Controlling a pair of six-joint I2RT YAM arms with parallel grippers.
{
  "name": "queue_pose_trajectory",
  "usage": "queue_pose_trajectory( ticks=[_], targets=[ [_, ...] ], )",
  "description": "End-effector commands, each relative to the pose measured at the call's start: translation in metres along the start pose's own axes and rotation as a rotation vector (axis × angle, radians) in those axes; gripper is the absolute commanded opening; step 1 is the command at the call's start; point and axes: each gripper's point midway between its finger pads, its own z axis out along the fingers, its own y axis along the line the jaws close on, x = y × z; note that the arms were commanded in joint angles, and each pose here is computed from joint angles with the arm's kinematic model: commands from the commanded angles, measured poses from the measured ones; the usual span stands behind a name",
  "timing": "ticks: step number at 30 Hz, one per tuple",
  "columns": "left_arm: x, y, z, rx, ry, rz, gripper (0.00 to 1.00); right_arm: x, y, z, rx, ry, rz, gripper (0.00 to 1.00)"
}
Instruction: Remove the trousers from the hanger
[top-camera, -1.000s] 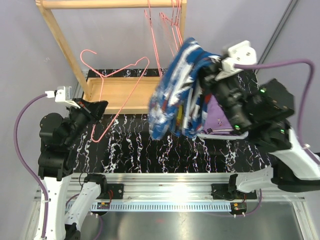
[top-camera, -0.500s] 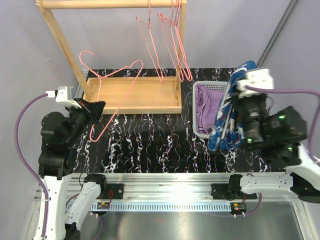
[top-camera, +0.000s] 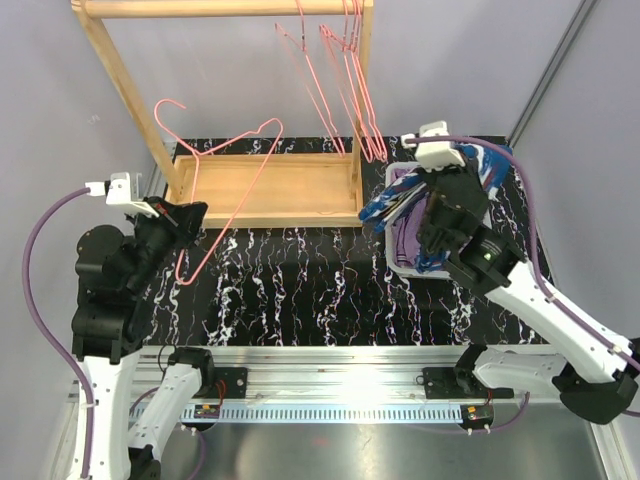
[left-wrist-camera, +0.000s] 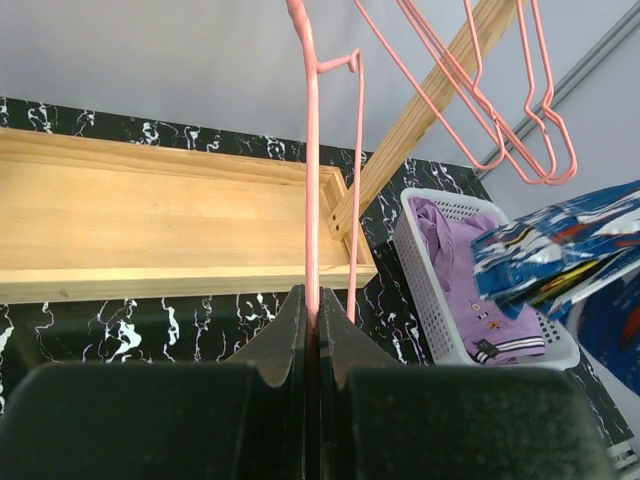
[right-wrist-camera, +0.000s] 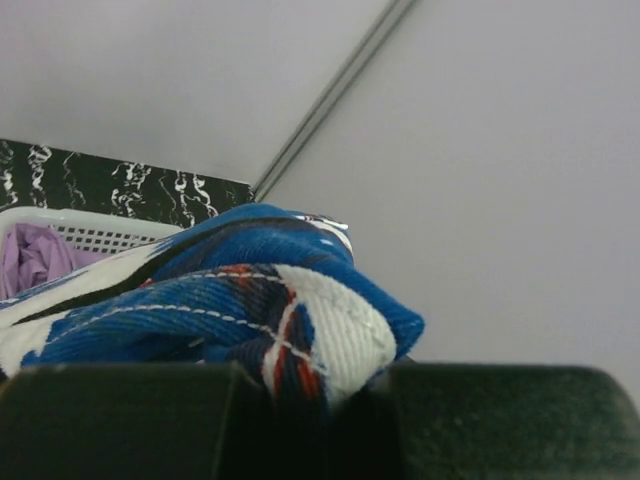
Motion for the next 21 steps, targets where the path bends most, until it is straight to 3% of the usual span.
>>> queue_pose_trajectory(
  ticks=[1, 10, 13, 14, 16, 17, 21],
  targets=[
    [-0.019, -0.009, -0.001, 0.027, -0.056, 0.024, 0.0, -0.005, -0.074, -0.01, 0.141, -0.036, 0.295, 0.0],
    [-0.01, -0.012, 0.006, 0.065, -0.034, 0.002, 0.0, 0.029, -0.101, -0.015, 0.252, 0.087, 0.116, 0.0],
    [-0.008, -0.012, 0.006, 0.07, -0.034, 0.006, 0.0, 0.041, -0.081, -0.005, 0.245, 0.116, 0.071, 0.0],
    [-0.007, -0.013, 0.006, 0.078, -0.029, 0.007, 0.0, 0.052, -0.067, 0.0, 0.214, 0.149, -0.021, 0.0],
    [-0.002, -0.013, 0.007, 0.088, -0.021, 0.007, 0.0, 0.069, -0.046, 0.011, 0.206, 0.196, -0.014, 0.0],
    [0.0, -0.014, 0.007, 0.097, -0.017, 0.006, 0.0, 0.087, -0.034, 0.021, 0.207, 0.259, -0.098, 0.0],
    [0.01, -0.013, 0.009, 0.113, 0.008, 0.004, 0.0, 0.126, 0.0, 0.046, 0.194, 0.355, -0.071, 0.0]
  ],
)
